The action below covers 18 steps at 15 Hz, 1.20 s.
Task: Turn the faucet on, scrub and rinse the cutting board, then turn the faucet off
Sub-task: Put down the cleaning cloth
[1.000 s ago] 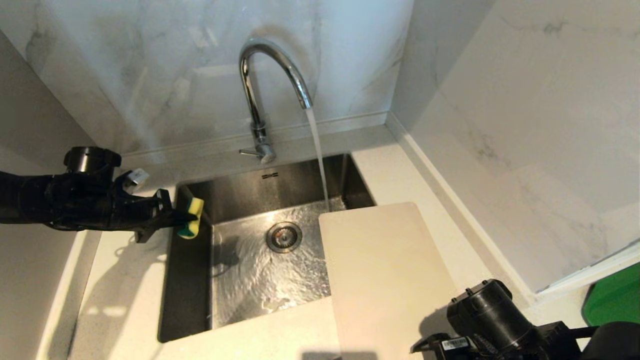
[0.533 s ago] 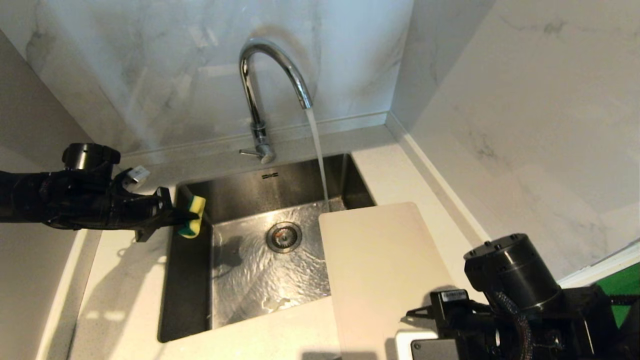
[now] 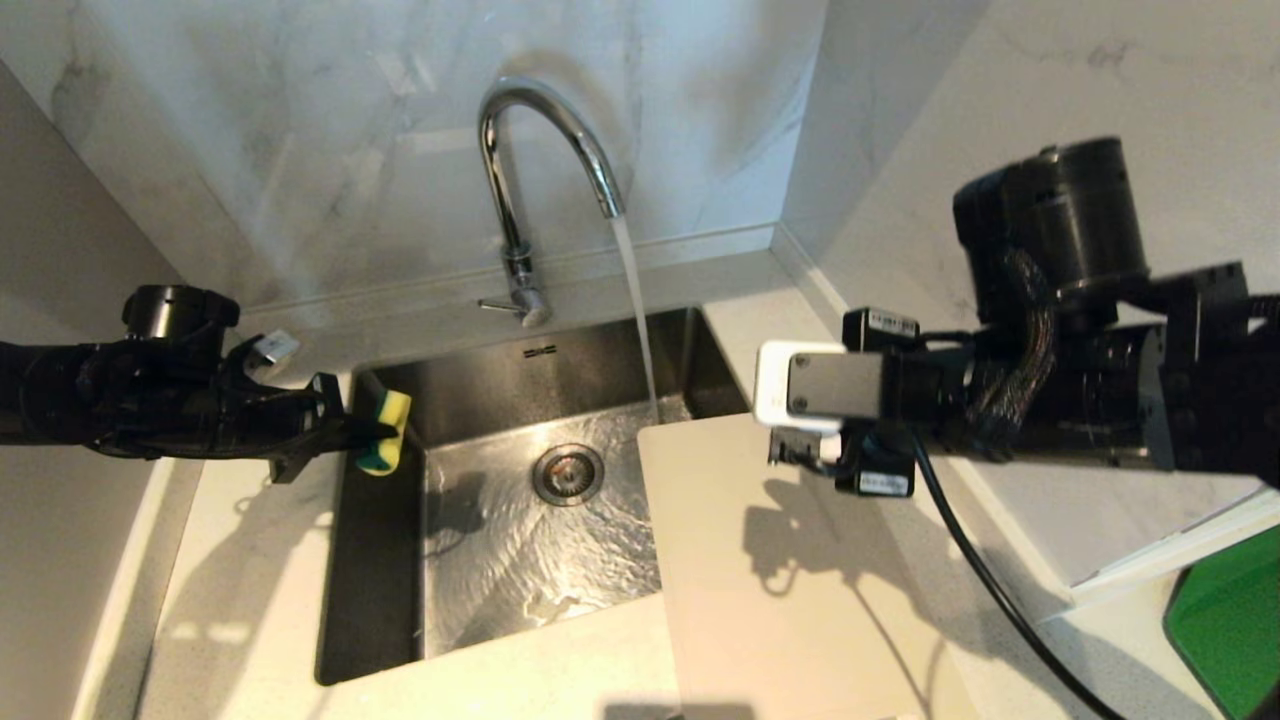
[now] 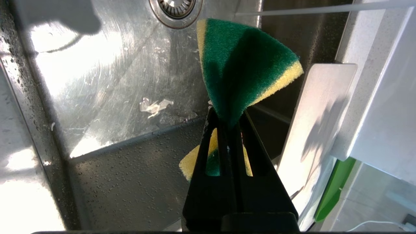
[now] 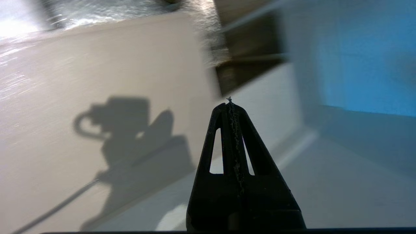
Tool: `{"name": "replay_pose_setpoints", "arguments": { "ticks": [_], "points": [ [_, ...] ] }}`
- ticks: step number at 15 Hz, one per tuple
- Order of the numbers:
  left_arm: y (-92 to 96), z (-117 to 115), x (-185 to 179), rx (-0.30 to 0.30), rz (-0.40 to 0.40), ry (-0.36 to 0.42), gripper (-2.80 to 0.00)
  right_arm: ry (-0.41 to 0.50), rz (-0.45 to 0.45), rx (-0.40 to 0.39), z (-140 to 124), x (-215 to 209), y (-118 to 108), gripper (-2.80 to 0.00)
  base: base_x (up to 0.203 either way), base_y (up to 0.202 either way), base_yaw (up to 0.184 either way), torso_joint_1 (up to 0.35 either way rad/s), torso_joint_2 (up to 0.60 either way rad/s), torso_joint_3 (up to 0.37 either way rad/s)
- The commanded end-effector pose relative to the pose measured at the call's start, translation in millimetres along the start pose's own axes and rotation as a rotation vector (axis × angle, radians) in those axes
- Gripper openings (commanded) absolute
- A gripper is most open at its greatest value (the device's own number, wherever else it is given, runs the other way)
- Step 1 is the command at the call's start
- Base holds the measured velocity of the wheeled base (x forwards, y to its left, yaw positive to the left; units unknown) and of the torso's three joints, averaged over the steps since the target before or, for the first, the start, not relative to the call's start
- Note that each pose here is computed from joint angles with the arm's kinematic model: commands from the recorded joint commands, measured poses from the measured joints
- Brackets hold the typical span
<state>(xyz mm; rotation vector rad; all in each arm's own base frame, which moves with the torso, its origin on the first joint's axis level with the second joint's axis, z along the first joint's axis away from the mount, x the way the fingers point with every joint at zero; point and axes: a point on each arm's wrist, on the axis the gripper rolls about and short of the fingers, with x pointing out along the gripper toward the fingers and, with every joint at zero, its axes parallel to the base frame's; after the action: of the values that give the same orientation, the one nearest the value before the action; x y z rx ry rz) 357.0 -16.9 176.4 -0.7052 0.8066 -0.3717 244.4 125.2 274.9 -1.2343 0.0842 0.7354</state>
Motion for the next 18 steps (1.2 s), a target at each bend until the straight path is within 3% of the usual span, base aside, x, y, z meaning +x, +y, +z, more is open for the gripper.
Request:
{"name": "replay_pose_setpoints", "arguments": {
  "ticks": [1,5,7,8,9,11,15,18],
  "points": [
    [-0.4,-0.1,0.0,-0.003,-0.003,0.002,-2.8,-0.016,-0.144,0.021,12.8,2.9,-49.1,-2.8,0.0,0.0,0.0,0.0,0.0,0.0],
    [-0.5,-0.3,0.1,-0.003,-0.005,0.004,-2.8,0.038,-0.41,0.184,30.0,-3.8,-109.7,-2.8,0.0,0.0,0.0,0.0,0.0,0.0],
    [-1.8,-1.4,1.2,-0.002,-0.007,0.009,-2.8,0.039,-0.535,0.281,35.1,-11.5,-131.9,-2.8,0.0,0.0,0.0,0.0,0.0,0.0],
    [-2.1,-1.8,1.5,-0.002,-0.007,0.01,-2.8,0.096,-0.587,0.348,30.2,-12.6,-135.9,-2.8,0.0,0.0,0.0,0.0,0.0,0.0],
    [-1.9,-2.0,1.6,-0.004,-0.007,0.011,-2.8,0.136,-0.617,0.42,22.6,-12.3,-137.0,-2.8,0.0,0.0,0.0,0.0,0.0,0.0],
    [-2.7,-3.2,2.6,-0.003,-0.008,0.016,-2.8,0.132,-0.651,0.512,16.1,-23.9,-140.2,-2.8,0.0,0.0,0.0,0.0,0.0,0.0],
    [-3.6,-5.8,4.4,-0.002,-0.009,0.025,-2.8,0.066,-0.665,0.712,20.0,-53.1,-138.4,-2.8,0.0,0.0,0.0,0.0,0.0,0.0],
    [-2.9,-7.6,5.8,-0.004,-0.008,0.032,-2.8,0.005,-0.662,0.911,24.9,-90.3,-132.0,-2.8,0.0,0.0,0.0,0.0,0.0,0.0]
  ]
}}
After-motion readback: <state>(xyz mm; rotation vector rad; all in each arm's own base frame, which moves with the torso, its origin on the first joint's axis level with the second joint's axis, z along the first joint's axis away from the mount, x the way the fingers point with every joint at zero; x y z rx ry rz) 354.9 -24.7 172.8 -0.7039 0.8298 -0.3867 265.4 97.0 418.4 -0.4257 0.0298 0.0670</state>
